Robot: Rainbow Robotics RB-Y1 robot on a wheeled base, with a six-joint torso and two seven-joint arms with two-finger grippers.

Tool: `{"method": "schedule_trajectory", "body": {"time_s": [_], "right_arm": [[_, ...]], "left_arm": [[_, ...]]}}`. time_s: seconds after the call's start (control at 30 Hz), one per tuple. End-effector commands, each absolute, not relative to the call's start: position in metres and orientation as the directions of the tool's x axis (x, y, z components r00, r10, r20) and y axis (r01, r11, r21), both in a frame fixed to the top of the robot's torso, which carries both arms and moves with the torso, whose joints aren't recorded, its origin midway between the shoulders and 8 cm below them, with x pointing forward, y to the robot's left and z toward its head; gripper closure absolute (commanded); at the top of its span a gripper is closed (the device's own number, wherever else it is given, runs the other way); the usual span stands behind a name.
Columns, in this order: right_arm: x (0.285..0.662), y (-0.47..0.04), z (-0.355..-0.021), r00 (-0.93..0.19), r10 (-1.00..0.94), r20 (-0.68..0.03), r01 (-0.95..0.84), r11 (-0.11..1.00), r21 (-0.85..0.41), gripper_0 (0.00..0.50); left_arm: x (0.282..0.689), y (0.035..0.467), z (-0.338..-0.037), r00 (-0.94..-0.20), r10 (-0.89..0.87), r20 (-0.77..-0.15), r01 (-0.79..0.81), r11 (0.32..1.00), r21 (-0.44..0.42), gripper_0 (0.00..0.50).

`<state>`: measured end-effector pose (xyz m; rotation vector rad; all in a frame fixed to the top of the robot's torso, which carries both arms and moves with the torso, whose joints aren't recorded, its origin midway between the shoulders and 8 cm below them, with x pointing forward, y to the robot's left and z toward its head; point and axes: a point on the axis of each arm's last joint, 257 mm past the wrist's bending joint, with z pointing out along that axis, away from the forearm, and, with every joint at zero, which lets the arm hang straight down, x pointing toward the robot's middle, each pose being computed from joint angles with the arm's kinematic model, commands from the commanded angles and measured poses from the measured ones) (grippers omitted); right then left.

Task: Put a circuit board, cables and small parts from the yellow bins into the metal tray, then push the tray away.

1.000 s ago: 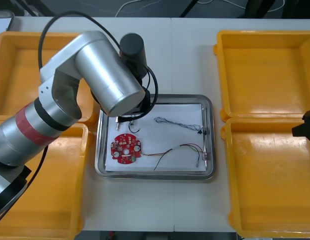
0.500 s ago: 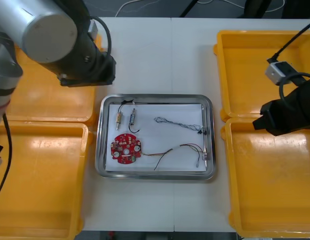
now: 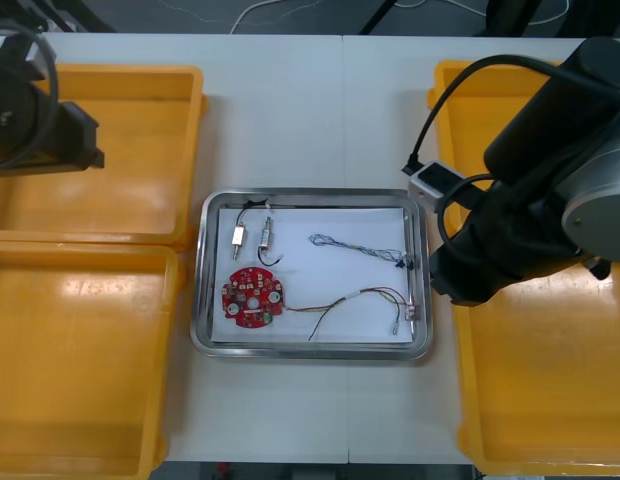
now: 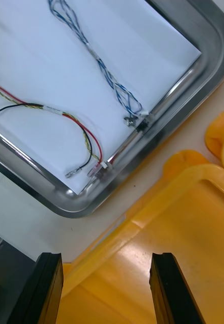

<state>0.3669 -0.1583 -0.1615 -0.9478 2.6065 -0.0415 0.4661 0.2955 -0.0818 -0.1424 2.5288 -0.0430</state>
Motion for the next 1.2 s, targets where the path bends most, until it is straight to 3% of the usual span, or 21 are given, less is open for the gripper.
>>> {"method": "schedule_trajectory", "body": {"time_s": [0.03,0.5,0.57,0.8,0.9,1.2], "right_arm": [[0.363,-0.116,-0.159,-0.572,-0.755,-0.321,-0.73,0.646,-0.221,0.0],[0.347,-0.042,-0.202,-0.367,-0.892,-0.266,-0.864,0.432,-0.259,0.0],[0.347,-0.031,-0.209,-0.292,-0.923,-0.251,-0.89,0.358,-0.283,0.0],[0.344,-0.01,-0.232,-0.095,-0.978,-0.188,-0.929,0.155,-0.337,0.0],[0.341,-0.002,-0.244,-0.013,-0.987,-0.163,-0.926,0.073,-0.37,0.0],[0.334,0.008,-0.272,0.086,-0.99,-0.111,-0.902,-0.03,-0.431,0.0]], "left_arm": [[0.446,0.34,-0.086,-0.817,-0.009,-0.576,-0.038,0.999,0.037,0.0],[0.41,0.393,-0.137,-0.857,-0.023,-0.514,-0.08,0.993,0.089,0.0],[0.407,0.395,-0.141,-0.86,-0.034,-0.509,-0.088,0.993,0.081,0.0],[0.407,0.397,-0.129,-0.851,-0.028,-0.525,-0.066,0.996,0.054,0.0],[0.416,0.397,-0.11,-0.823,-0.027,-0.568,-0.06,0.997,0.039,0.0],[0.422,0.39,-0.108,-0.813,-0.028,-0.582,-0.049,0.999,0.021,0.0]]}}
